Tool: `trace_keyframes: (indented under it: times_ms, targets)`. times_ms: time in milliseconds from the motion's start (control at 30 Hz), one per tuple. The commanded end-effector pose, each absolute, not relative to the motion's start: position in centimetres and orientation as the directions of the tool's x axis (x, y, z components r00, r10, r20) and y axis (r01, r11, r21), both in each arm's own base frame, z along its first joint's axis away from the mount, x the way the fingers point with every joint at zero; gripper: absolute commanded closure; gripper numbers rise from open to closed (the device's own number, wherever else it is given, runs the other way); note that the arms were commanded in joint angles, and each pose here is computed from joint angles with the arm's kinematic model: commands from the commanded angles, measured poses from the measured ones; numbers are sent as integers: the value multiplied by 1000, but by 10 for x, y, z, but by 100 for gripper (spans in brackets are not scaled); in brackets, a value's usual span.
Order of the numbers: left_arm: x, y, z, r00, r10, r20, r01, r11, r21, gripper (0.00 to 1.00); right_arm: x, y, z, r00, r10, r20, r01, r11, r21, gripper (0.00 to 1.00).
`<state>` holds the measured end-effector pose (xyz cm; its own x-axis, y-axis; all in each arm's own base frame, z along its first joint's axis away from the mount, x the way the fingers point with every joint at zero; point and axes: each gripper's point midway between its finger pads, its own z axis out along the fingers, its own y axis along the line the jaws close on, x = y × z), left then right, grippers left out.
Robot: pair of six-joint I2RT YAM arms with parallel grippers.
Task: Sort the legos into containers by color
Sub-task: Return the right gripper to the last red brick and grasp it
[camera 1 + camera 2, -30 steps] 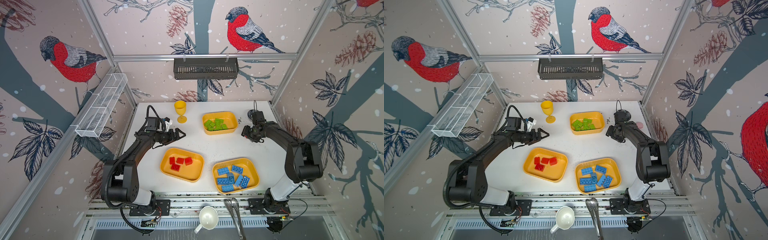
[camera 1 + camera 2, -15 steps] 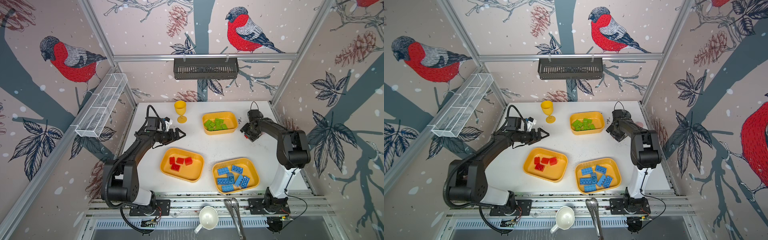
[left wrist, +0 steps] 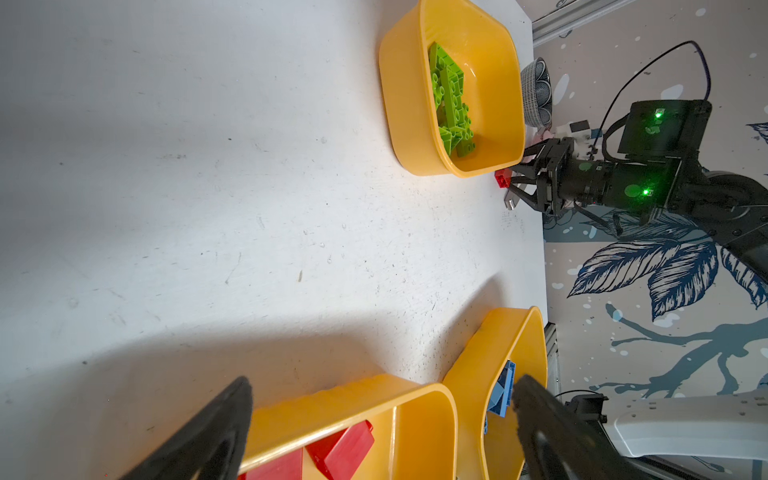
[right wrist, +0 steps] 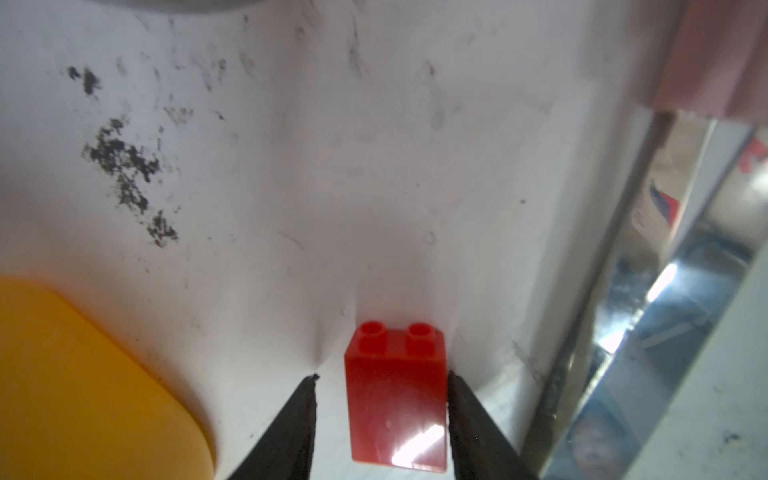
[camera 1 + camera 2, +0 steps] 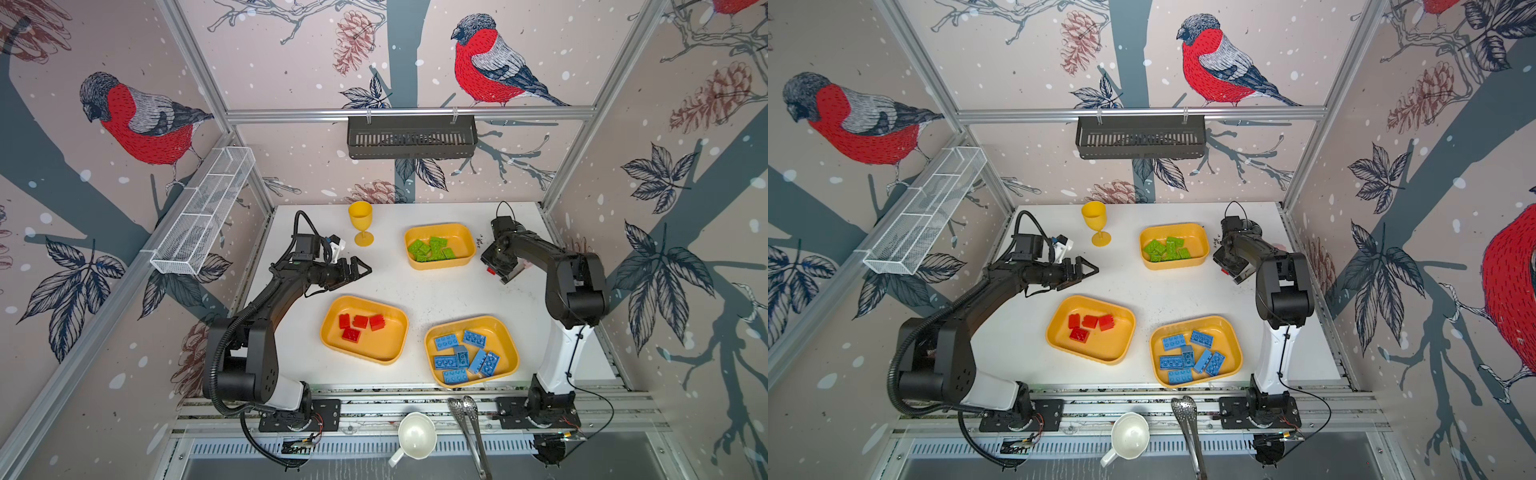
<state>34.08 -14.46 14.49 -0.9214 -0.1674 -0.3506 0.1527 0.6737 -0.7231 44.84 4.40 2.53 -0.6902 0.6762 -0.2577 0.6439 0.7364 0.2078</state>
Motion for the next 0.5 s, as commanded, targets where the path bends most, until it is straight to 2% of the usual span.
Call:
trace_keyframes:
  times_ms: [0,233,467]
  targets:
    - [339,-145,146,-923,-148,-357,170,673,-720,3,445,38,22,-719,632,-287,629,768,116,51]
    - [337,-145,145,-923,-143,-356,172,675,-717,3,439,31,16,-767,555,-323,587,809,-4,59]
    - [332,-145,145,-926,-127,-355,182,674,-716,3,438,30,26,-768,539,-346,575,818,-1,68]
